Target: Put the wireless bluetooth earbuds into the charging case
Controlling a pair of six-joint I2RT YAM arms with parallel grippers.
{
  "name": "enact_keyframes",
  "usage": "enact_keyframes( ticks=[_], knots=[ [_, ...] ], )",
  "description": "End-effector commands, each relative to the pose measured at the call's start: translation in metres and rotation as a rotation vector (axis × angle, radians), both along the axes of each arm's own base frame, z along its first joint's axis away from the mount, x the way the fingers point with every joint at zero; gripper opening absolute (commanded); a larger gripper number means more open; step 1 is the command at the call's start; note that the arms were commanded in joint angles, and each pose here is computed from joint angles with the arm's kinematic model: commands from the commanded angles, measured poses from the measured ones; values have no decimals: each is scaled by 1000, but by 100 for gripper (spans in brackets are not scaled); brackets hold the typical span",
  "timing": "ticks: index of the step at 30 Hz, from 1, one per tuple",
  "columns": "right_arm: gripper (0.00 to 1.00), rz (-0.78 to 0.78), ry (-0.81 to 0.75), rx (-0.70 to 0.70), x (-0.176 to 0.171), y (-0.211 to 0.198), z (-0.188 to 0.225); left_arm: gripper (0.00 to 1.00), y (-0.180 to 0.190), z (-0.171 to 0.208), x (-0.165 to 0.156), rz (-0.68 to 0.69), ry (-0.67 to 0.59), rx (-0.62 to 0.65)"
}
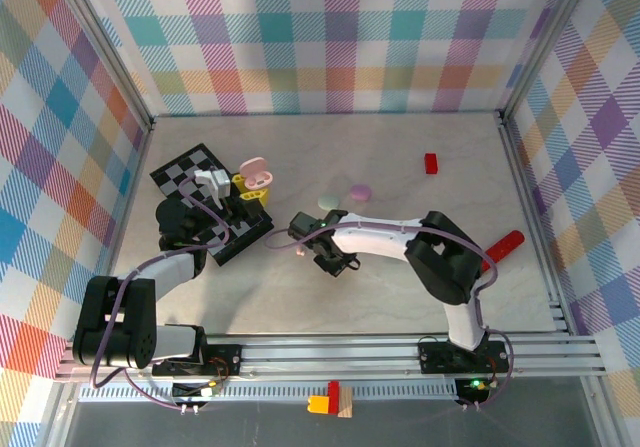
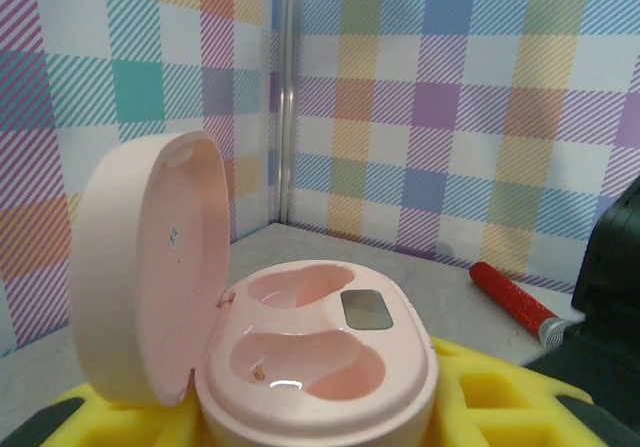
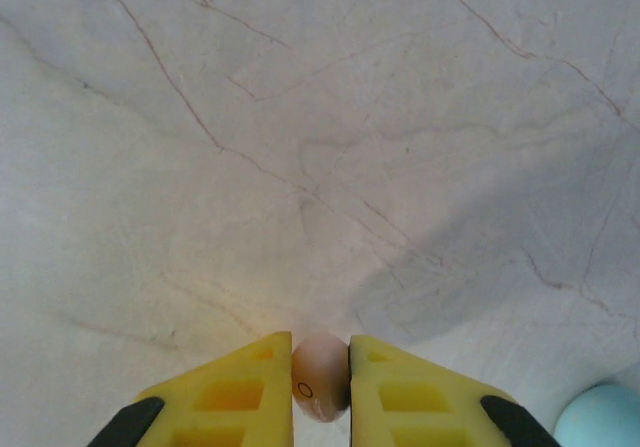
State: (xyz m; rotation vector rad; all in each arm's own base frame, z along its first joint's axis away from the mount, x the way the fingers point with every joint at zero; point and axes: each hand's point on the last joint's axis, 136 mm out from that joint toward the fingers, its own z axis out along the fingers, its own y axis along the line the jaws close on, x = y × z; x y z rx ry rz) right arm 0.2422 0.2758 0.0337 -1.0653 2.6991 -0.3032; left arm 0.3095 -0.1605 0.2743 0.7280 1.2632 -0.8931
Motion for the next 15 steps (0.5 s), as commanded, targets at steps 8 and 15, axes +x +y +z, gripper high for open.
enact_keyframes(
  ticks=[8, 15],
  knots=[
    [15, -145, -4, 637, 3, 10, 135, 38, -23, 2, -13, -83, -89, 42],
    [16, -81, 32, 987, 1, 23, 230, 38, -52, -20, -23, -150, -68, 150]
  ],
)
